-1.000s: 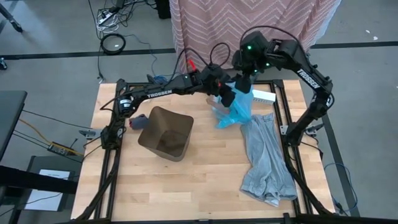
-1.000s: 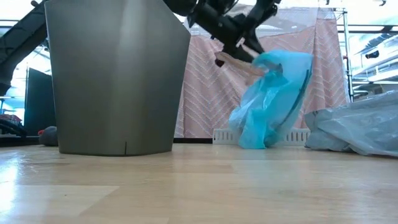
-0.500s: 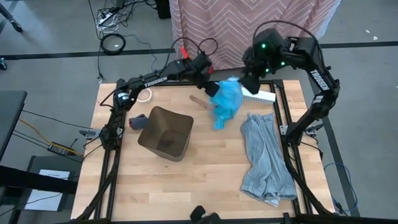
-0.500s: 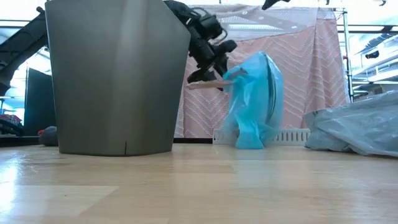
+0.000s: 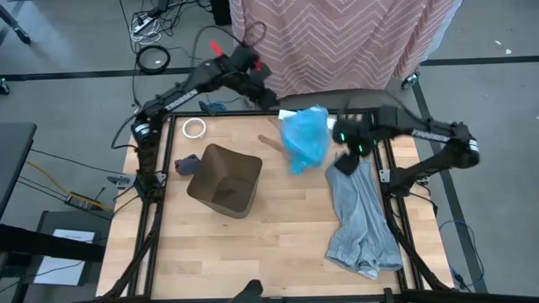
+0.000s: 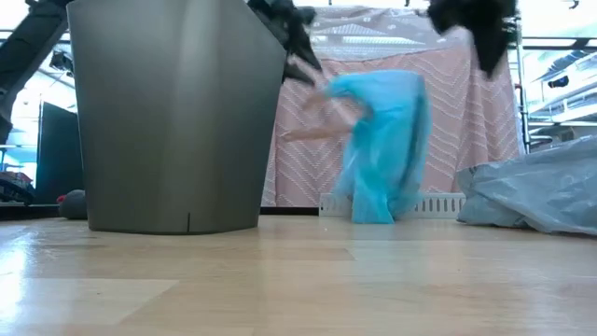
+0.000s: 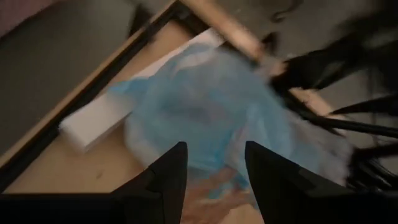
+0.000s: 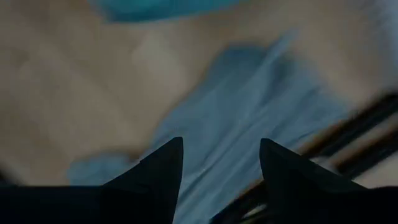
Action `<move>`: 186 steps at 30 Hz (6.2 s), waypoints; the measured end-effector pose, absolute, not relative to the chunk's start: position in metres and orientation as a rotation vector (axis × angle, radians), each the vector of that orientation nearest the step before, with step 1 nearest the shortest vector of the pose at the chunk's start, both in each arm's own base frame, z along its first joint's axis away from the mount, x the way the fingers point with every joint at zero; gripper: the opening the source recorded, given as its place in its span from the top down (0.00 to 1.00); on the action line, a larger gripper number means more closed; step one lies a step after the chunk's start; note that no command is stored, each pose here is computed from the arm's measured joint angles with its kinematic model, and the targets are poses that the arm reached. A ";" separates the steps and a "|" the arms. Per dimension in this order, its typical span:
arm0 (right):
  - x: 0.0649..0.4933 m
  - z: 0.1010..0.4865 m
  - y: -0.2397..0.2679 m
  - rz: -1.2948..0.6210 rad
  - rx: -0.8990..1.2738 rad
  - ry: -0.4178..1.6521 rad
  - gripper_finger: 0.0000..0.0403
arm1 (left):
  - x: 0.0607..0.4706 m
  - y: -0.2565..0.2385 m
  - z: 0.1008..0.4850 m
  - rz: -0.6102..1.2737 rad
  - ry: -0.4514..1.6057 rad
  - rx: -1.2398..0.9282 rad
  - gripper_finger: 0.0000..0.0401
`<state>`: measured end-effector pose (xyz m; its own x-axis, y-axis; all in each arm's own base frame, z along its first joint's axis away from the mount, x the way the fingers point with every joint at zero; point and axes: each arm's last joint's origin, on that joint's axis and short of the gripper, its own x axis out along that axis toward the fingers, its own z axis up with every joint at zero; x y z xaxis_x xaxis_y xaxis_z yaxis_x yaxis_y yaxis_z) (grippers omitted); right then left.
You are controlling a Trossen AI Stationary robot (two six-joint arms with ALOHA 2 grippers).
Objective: Place trash/remove bag and relplace
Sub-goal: Put the gray trash bag into the black trash bin
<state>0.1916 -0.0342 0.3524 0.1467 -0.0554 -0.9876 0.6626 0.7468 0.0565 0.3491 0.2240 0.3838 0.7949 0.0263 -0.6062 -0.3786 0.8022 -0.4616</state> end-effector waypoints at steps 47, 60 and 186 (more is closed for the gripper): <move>0.200 0.155 0.220 -0.407 0.475 1.661 0.54 | 0.254 0.038 0.490 -0.057 0.635 -0.196 0.58; 0.208 0.230 0.211 -0.360 0.404 1.656 1.00 | 0.249 0.036 0.488 -0.049 0.677 -0.229 0.58; 0.262 0.557 0.003 0.291 0.911 0.382 1.00 | 0.227 0.048 0.301 0.548 0.425 -0.624 0.58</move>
<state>0.2618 0.0029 0.5568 0.8945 0.4013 -0.1969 -0.0827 0.5815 0.8094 0.2266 0.0484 0.3013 0.7764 0.3491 -0.5248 -0.5954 0.6793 -0.4289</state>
